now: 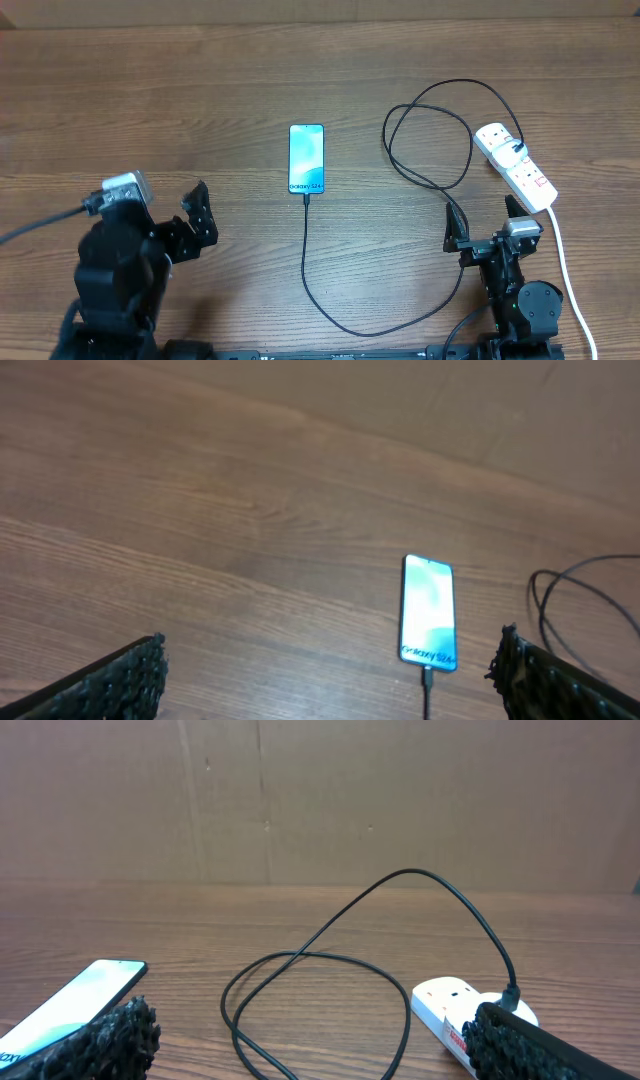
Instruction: Plug charger to phone and switch on socket
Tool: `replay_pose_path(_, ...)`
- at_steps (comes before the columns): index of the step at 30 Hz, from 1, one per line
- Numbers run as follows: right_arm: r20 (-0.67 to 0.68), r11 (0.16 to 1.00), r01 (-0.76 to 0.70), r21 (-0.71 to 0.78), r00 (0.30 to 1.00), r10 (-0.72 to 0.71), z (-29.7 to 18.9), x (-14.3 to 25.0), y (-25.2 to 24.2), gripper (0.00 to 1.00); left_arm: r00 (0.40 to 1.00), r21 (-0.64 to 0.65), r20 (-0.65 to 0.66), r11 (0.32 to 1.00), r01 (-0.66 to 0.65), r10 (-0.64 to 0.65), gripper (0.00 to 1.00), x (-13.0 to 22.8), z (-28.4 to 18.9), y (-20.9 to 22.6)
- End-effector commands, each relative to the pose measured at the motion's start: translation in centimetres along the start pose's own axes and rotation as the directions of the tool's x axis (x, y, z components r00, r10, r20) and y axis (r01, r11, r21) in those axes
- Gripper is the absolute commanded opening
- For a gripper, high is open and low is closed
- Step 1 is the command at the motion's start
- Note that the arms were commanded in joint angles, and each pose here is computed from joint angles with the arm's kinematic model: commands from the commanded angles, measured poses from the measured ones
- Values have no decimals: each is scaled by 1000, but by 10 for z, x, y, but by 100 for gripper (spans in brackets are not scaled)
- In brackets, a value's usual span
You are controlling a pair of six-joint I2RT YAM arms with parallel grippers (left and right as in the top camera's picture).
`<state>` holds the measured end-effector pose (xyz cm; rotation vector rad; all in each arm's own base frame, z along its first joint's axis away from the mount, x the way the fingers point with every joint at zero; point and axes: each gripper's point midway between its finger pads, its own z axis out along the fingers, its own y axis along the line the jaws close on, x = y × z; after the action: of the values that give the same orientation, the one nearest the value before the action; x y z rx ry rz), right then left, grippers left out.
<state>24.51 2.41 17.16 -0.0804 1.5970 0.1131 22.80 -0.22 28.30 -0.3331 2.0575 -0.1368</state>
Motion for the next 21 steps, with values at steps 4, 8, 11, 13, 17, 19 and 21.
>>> replay_pose_path(4, 7, 1000, 4, 4, 1000, -4, 0, 1, 0, 100, 989, 70, 91, 990, -119, 113, 100, 14, 5, -4)
replay_pose_path(8, 7, 1000, 4, 4, 1000, -4, 0, 1, 0, 100, 982, 101, 148, 986, -136, 121, 100, 21, 11, -6)
replay_pose_path(11, 7, 1000, 4, 4, 1000, -4, 0, 1, 0, 100, 977, 119, 178, 983, -140, 117, 100, 25, 15, -7)
replay_pose_path(13, 7, 1000, 4, 4, 1000, -4, 0, 1, 0, 100, 969, 132, 204, 977, -166, 137, 100, 27, 17, -9)
replay_pose_path(17, 7, 1000, 4, 4, 1000, -4, 0, 1, 0, 100, 952, 129, 252, 969, -210, 173, 100, 33, 21, -8)
replay_pose_path(19, 7, 1000, 4, 4, 1000, -4, 0, 1, 0, 100, 943, 129, 277, 965, -227, 185, 100, 35, 22, -8)
replay_pose_path(21, 7, 1000, 4, 4, 1000, -4, 0, 1, 0, 100, 930, 145, 309, 957, -252, 198, 100, 38, 22, -10)
